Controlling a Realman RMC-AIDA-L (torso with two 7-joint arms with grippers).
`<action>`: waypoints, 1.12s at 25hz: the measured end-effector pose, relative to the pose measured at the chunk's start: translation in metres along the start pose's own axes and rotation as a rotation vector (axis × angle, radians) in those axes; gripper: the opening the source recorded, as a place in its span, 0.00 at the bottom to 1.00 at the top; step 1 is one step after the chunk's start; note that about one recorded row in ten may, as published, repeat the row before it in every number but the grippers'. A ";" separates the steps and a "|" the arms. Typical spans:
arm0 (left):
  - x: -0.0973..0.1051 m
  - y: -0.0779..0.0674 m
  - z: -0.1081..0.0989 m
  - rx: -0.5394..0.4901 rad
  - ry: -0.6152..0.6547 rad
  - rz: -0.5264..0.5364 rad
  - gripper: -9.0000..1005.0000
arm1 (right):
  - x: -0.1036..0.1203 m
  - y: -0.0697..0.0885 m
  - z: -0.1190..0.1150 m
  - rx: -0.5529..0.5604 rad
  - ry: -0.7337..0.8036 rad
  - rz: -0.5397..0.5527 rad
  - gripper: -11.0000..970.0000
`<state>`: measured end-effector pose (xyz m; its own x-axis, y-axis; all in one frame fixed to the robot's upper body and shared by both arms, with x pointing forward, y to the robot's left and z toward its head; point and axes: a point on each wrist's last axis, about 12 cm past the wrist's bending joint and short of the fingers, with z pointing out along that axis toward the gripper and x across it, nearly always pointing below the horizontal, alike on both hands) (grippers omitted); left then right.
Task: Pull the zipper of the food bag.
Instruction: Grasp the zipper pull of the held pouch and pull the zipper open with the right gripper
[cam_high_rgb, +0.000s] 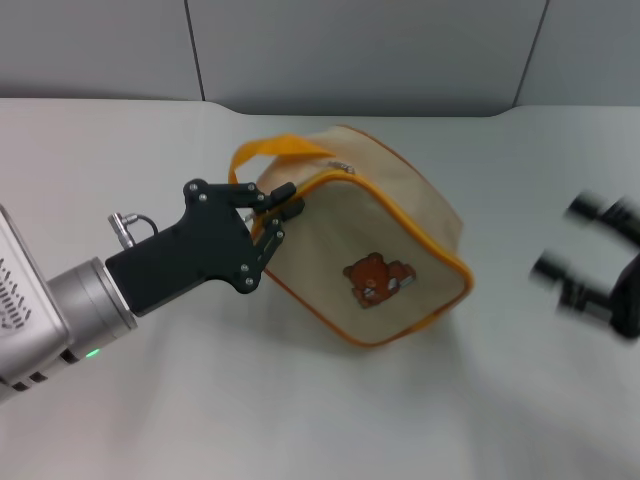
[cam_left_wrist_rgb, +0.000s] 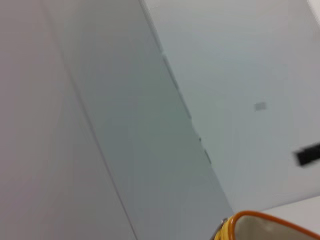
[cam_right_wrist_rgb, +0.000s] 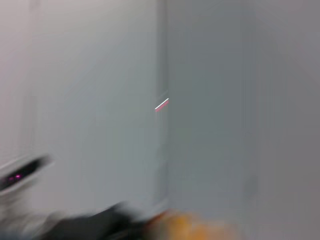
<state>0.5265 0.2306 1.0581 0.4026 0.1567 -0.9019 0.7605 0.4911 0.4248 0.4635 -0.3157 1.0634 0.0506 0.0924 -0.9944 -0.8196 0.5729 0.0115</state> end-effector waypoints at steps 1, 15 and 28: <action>-0.002 0.002 0.001 0.006 -0.011 0.037 0.12 | 0.002 -0.001 -0.001 0.131 -0.084 -0.057 0.85; -0.006 0.013 0.009 0.051 -0.013 0.126 0.07 | 0.029 0.012 0.096 0.343 -0.040 -0.708 0.85; -0.008 0.018 0.015 0.077 -0.021 0.161 0.07 | 0.035 0.034 0.115 0.208 -0.042 -0.735 0.85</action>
<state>0.5441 0.2253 1.0745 0.5318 0.2099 -0.8205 0.7219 0.3942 0.5688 0.5034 -0.1990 1.0411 0.5664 -0.3428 -0.7495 -0.4430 0.6402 -0.6276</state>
